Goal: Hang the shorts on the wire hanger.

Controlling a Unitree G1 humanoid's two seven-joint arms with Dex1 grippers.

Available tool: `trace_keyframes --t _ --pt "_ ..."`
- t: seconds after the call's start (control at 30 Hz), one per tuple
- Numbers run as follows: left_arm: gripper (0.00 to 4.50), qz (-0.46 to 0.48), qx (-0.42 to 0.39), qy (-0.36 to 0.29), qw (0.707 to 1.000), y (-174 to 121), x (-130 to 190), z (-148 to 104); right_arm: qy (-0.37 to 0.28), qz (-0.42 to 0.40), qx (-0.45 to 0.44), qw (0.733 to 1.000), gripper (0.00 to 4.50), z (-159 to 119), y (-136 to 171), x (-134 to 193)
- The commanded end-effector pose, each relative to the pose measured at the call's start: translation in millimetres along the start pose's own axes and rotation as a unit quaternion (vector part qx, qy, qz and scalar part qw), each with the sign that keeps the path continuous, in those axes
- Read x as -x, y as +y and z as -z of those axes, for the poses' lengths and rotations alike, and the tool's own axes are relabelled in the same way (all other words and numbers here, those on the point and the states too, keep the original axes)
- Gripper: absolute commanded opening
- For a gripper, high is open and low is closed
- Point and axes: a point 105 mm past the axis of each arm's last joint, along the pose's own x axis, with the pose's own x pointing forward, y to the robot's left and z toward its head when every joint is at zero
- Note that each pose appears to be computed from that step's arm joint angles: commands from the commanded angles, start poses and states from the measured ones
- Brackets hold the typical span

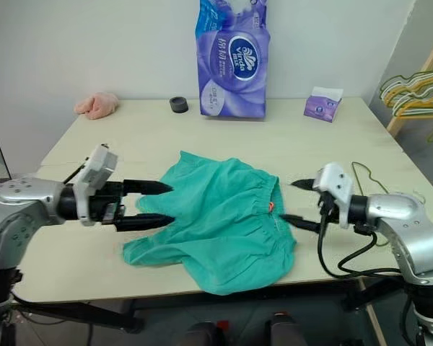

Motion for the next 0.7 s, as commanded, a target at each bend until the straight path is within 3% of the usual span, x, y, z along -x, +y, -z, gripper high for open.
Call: trace_keyframes --t 0.03,0.17,0.27,0.37,0.63,0.7 --pt "4.47 0.004 -0.049 -0.028 0.998 2 -25 -20 0.028 0.192 -0.049 0.980 4.46 30 -53 26" --pt "4.47 0.033 -0.091 -0.012 0.995 0 -45 -21 0.085 0.341 -0.119 0.929 4.46 71 -91 50" --pt "4.47 0.063 -0.126 -0.003 0.990 -4 -59 -23 0.127 0.400 -0.158 0.894 4.46 96 -113 61" --pt "4.47 0.093 -0.141 -0.018 0.985 -9 -68 -34 0.157 0.407 -0.196 0.878 4.46 114 -125 58" --pt "4.47 0.101 -0.163 -0.025 0.981 -5 -73 -43 0.238 0.348 -0.249 0.872 4.46 149 -122 38" --pt "4.50 0.100 -0.167 -0.025 0.981 -4 -73 -43 0.252 0.350 -0.274 0.859 4.08 158 -121 39"
